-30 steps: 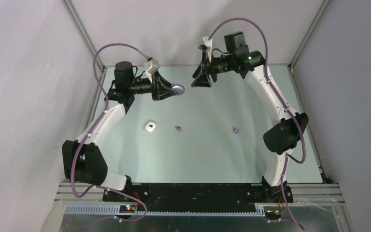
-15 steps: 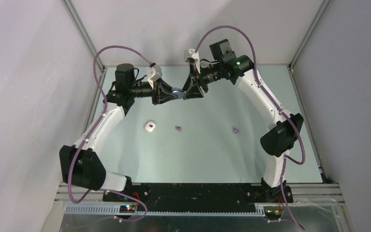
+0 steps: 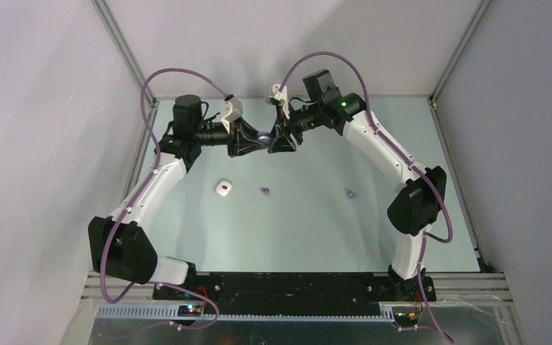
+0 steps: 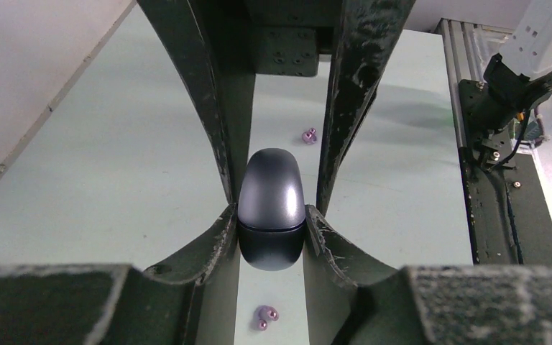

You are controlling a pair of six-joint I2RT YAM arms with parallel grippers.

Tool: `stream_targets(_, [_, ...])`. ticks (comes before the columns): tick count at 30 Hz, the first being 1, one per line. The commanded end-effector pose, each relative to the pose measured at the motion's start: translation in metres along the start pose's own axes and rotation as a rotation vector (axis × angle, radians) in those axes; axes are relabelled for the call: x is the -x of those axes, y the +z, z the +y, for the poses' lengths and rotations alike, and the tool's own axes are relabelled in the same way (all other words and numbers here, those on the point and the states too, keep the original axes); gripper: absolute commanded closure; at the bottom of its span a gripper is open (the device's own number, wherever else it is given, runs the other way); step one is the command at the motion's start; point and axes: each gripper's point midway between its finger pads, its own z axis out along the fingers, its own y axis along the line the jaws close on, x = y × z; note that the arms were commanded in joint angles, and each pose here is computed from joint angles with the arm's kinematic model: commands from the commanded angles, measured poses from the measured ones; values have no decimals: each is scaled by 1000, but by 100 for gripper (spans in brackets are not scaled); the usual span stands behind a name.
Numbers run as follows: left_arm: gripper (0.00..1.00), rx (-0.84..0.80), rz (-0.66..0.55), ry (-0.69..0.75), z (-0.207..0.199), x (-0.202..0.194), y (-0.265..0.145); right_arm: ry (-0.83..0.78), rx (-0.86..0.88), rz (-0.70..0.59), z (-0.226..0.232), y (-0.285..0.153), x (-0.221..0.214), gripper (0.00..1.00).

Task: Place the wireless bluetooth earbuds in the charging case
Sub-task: Pass from the left arm to the right, then pass from the right arm to the left

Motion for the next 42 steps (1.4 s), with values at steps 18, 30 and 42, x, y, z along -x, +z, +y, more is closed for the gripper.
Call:
stream_targets(18, [51, 22, -8, 52, 2, 10, 0, -105, -56, -55, 2, -21, 32, 77])
stream_targets(30, [60, 3, -37, -1, 5, 15, 5, -92, -68, -48, -2, -15, 30, 76])
stream_targets(42, [100, -64, -60, 11, 1, 16, 9, 2, -124, -88, -16, -20, 40, 52])
